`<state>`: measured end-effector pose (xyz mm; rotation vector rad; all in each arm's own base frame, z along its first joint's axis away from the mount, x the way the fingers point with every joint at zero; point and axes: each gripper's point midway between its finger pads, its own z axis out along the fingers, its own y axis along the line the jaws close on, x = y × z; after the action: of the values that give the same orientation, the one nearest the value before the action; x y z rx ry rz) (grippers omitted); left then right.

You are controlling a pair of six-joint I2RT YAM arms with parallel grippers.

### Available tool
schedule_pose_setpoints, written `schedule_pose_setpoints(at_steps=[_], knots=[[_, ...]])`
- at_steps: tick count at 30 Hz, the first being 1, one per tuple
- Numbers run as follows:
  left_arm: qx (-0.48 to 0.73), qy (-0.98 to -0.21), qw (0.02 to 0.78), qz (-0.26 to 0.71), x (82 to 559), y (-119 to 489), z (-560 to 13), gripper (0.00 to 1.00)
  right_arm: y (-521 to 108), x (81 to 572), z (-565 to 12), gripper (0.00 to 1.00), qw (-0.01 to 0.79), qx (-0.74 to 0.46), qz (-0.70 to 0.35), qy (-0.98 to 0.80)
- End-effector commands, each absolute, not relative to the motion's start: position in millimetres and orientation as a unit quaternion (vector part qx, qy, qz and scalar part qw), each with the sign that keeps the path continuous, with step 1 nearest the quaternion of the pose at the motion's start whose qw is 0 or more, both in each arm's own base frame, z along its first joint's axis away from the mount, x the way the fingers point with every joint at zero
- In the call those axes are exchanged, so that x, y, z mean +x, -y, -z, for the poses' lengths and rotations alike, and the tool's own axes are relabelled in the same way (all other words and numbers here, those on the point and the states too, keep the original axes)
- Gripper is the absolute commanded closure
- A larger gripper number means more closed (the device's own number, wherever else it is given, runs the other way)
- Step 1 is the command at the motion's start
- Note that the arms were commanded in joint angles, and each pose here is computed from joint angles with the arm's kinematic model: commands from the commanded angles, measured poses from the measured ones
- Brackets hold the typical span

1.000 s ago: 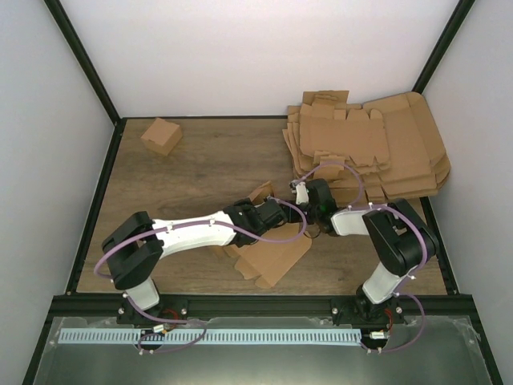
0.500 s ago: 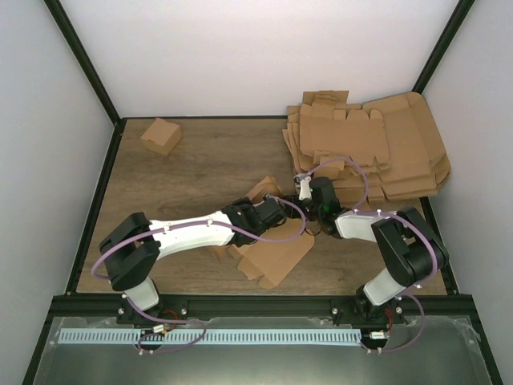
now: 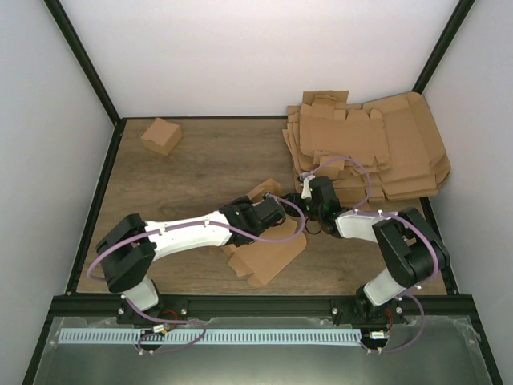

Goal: Fold the paper box

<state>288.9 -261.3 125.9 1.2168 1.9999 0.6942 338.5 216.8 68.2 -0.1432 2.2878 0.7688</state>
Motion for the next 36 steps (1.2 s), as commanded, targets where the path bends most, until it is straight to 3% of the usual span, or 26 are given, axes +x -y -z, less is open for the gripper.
schedule_pose_setpoints(at_steps=[1, 15, 20, 25, 31, 36], knots=[[0.471, -0.758, 0.355, -0.278, 286.6, 260.5, -136.3, 0.96, -229.1, 344.0, -91.7, 0.54, 0.382, -0.094, -0.314, -0.864], [0.492, -0.711, 0.366, -0.345, 278.3, 271.9, -136.6, 0.96, -237.2, 350.5, -100.9, 0.59, 0.413, -0.137, -0.307, -0.846], [0.494, -0.707, 0.360, -0.355, 279.2, 272.4, -132.1, 0.96, -252.6, 341.0, -113.8, 0.53, 0.437, -0.177, -0.305, -0.827], [0.493, -0.707, 0.361, -0.356, 280.4, 274.5, -131.5, 0.96, -251.3, 345.3, -107.1, 0.53, 0.441, -0.168, -0.291, -0.832], [0.488, -0.703, 0.353, -0.377, 282.7, 271.5, -128.5, 0.96, -240.8, 352.2, -106.8, 0.71, 0.452, -0.141, -0.259, -0.842], [0.482, -0.704, 0.359, -0.378, 283.5, 271.8, -134.1, 0.96, -237.7, 348.3, -112.9, 0.94, 0.451, -0.130, -0.245, -0.848]])
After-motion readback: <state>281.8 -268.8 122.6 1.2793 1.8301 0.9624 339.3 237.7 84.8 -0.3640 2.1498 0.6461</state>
